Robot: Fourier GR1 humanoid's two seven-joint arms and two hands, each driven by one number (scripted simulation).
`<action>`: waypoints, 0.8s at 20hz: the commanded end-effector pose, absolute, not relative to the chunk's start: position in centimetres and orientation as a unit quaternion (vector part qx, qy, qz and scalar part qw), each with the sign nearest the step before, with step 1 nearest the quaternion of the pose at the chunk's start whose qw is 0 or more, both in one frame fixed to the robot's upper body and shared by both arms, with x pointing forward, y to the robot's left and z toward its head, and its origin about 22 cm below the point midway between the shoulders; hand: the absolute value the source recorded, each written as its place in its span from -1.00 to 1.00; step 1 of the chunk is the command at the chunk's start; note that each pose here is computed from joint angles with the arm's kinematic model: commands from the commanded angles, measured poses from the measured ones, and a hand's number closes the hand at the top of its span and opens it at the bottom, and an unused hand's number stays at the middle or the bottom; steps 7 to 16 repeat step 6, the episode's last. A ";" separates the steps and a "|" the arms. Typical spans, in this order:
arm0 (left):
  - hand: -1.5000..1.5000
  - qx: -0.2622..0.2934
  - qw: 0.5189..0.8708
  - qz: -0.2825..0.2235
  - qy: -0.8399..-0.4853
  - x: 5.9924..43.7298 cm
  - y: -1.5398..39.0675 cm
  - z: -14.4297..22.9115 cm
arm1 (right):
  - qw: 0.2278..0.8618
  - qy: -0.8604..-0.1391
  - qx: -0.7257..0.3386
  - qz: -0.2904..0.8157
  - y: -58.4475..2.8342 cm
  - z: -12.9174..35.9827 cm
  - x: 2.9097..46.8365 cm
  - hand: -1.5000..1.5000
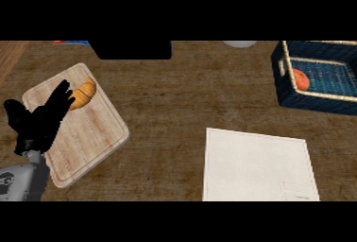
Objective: Pick the squash from the placemat and place it in the basket
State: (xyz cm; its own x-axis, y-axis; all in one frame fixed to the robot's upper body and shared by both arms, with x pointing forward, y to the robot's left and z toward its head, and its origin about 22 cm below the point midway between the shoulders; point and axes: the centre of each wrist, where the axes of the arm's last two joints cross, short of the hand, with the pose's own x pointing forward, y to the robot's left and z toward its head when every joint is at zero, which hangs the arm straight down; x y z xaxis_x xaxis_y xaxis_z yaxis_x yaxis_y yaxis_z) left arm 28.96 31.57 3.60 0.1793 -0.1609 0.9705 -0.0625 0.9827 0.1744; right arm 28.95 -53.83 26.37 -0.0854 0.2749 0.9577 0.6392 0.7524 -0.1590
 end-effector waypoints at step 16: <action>0.00 0.092 0.764 -0.028 -0.637 30.2 30.8 3.3 | 0.636 -0.715 -0.279 -0.088 -62.0 24.5 20.6 -1.00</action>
